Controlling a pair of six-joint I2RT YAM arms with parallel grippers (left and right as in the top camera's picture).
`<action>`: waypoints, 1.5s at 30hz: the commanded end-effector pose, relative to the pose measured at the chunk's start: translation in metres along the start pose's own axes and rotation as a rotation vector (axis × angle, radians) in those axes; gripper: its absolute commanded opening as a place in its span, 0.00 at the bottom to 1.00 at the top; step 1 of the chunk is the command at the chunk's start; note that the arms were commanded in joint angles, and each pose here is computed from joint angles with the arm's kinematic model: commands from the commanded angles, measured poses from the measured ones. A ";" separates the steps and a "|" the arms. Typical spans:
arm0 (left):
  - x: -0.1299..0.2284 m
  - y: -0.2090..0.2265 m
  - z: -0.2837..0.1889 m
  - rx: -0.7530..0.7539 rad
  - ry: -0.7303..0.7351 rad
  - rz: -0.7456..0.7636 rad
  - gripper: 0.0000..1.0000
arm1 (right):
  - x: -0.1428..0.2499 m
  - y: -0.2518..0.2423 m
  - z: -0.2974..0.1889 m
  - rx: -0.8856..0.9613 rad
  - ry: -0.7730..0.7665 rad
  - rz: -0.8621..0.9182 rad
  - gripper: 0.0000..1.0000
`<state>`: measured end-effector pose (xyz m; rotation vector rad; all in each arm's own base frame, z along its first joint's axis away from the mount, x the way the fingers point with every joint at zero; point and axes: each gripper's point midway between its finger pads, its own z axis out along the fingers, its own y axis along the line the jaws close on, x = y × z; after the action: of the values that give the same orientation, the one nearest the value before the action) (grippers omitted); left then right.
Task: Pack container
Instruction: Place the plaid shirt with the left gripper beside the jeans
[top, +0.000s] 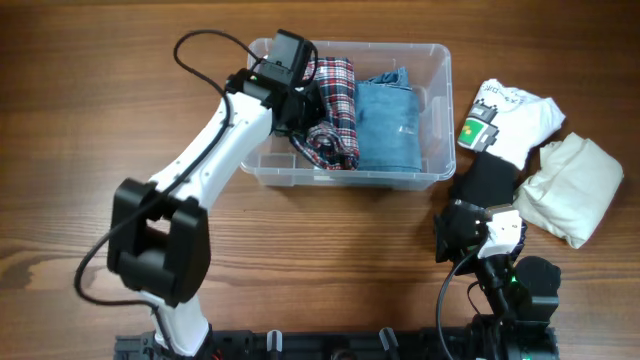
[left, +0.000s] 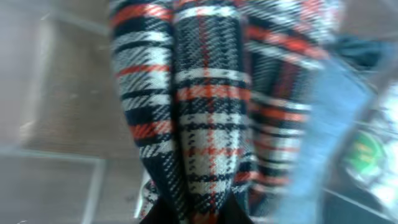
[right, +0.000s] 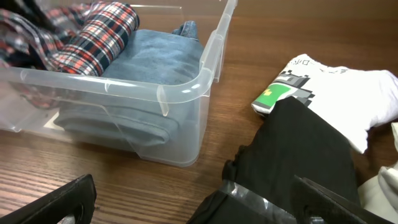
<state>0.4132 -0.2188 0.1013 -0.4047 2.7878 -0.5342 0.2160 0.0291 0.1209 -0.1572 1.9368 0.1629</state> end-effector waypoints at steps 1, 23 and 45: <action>0.000 0.042 0.007 -0.208 -0.032 -0.031 0.04 | -0.003 -0.001 -0.001 0.007 -0.011 0.002 1.00; 0.010 -0.004 -0.016 0.061 0.055 0.429 0.15 | -0.003 -0.001 -0.001 0.007 -0.011 0.002 1.00; -0.017 -0.045 -0.073 0.022 -0.055 0.414 0.76 | -0.003 -0.001 -0.001 0.008 -0.011 0.001 1.00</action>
<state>0.3984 -0.2148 0.0879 0.1969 2.9235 -0.2382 0.2160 0.0291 0.1209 -0.1572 1.9368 0.1629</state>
